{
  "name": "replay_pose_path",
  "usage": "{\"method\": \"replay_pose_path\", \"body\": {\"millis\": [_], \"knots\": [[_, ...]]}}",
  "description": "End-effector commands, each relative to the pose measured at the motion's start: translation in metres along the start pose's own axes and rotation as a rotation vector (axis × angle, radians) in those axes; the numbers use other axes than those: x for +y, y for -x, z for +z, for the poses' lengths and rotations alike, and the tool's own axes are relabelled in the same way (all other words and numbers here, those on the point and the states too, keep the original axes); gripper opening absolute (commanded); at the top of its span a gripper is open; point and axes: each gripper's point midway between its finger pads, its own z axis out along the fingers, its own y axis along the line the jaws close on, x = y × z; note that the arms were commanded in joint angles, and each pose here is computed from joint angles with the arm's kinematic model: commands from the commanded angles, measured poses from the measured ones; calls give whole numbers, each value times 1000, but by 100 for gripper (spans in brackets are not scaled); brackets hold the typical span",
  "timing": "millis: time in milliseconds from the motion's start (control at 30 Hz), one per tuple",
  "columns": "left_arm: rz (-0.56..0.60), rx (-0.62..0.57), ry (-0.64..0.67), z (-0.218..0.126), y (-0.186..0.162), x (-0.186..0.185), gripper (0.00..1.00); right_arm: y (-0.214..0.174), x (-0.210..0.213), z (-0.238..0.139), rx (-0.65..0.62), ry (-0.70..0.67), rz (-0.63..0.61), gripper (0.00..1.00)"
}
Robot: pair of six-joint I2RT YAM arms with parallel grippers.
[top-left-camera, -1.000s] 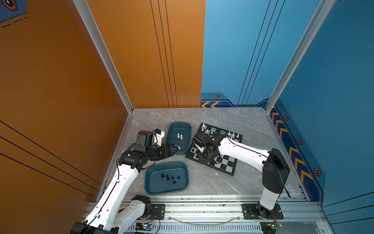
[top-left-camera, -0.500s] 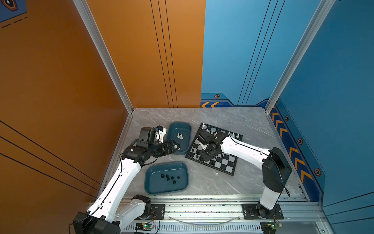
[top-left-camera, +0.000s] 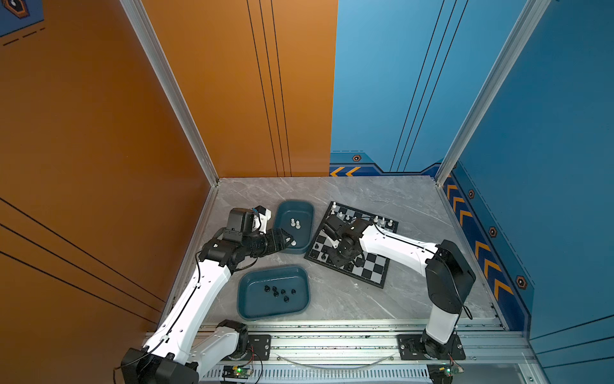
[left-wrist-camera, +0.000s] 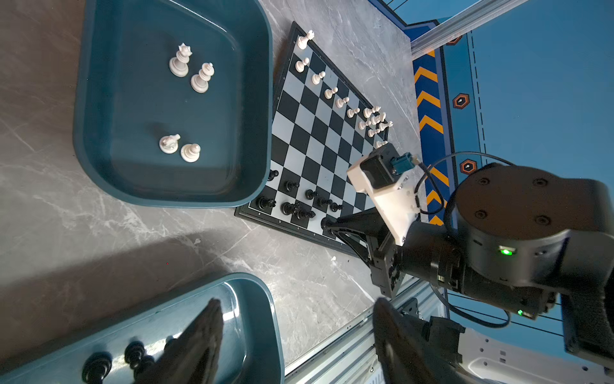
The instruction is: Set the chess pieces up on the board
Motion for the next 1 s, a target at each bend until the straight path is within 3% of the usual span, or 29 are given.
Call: {"method": "replay_pose_path", "body": {"millis": [0,533,767,967], "knots": [[33,-33,-3,-7,11,-5,73,-5,-8,14,22,-35,0,14],[19,-40,-5,-9,17,-2,72,-7,-13,31,47,-66,14,15],[10,-28,-11,-7,16,-1,72,-5,-12,26,37,-49,16,38],[7,-27,-7,-6,17,1,72,3,-6,8,5,-13,21,43]]}}
